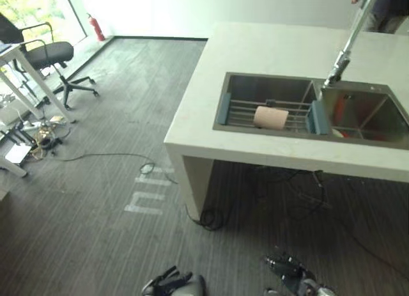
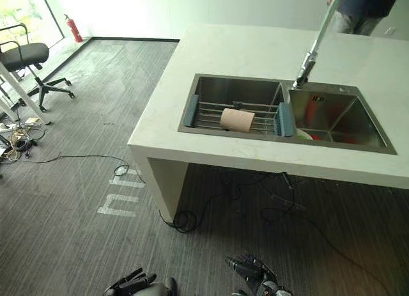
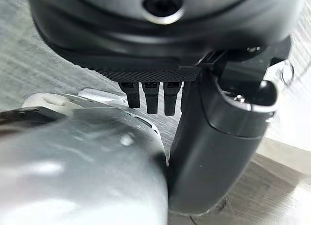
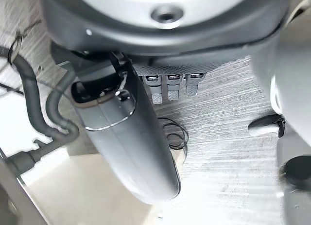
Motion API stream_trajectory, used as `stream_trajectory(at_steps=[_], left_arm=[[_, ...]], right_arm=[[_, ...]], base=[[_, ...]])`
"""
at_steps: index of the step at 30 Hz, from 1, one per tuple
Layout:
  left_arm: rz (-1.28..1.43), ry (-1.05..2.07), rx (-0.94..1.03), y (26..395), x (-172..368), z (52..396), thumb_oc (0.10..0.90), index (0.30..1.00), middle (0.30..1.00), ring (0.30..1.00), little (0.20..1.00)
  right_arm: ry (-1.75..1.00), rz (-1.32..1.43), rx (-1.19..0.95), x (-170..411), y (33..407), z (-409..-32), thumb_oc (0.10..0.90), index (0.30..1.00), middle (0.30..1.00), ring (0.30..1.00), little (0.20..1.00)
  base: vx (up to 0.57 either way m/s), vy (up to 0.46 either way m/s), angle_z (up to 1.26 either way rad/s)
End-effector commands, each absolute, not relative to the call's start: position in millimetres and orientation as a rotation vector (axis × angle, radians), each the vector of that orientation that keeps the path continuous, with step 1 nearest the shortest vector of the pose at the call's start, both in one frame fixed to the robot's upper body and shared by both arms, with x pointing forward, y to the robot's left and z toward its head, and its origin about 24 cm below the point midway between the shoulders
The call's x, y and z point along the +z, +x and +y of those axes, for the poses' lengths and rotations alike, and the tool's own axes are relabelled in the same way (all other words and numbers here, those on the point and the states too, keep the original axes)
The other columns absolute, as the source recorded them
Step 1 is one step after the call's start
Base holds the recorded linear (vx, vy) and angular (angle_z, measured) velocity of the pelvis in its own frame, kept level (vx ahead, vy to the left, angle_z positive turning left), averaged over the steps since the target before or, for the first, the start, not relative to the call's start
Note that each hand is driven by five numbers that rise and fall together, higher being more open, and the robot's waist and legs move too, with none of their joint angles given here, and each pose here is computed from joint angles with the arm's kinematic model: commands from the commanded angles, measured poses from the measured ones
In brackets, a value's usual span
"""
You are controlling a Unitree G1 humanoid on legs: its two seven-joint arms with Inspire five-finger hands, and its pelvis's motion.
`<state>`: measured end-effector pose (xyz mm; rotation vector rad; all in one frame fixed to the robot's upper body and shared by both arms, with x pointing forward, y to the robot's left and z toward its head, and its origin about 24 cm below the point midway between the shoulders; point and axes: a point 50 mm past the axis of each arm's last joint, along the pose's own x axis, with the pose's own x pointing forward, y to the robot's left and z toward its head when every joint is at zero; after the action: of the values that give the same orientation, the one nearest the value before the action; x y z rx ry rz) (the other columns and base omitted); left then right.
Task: Place the dishes in the dishwasher.
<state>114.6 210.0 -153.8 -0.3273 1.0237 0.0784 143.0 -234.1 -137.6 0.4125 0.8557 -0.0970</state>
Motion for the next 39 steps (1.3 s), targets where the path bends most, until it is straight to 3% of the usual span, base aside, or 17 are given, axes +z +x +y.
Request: stream_trajectory(at_steps=[1, 8, 17, 33, 39], left_arm=[[0.992, -0.291, 0.032, 129.7, -148.5, 206.6, 0.8, 0.9, 0.9, 0.9, 0.9], [1.031, -0.372, 0.2, 115.0, -152.3, 222.7, 0.8, 0.9, 0.9, 0.9, 0.9], [1.164, -0.464, 0.219, 80.6, -166.1, 204.4, 0.8, 0.9, 0.9, 0.9, 0.9], [1.229, -0.435, 0.262, 74.8, -166.9, 216.4, 0.8, 0.9, 0.9, 0.9, 0.9], [0.954, -0.424, 0.437, 96.3, -153.3, 243.7, 0.8, 0.9, 0.9, 0.9, 0.9]], right_arm=[[0.35, 0.695, -0.037, -116.3, 174.3, -239.9, 0.8, 0.9, 0.9, 0.9, 0.9], [0.306, 0.724, 0.014, -117.2, 172.8, -235.5, 0.8, 0.9, 0.9, 0.9, 0.9], [0.294, 0.724, -0.051, -111.3, 179.3, -255.3, 0.8, 0.9, 0.9, 0.9, 0.9], [0.382, 0.943, -0.267, -144.1, 119.9, -255.1, 0.8, 0.9, 0.9, 0.9, 0.9], [0.403, 1.078, -0.311, -152.1, 89.0, -261.4, 0.8, 0.9, 0.9, 0.9, 0.9]], base=[[0.37, -0.316, -0.28], [0.39, -0.408, 0.22], [0.21, -0.118, 0.04], [0.04, 0.061, 0.11], [0.04, 0.009, -0.1]])
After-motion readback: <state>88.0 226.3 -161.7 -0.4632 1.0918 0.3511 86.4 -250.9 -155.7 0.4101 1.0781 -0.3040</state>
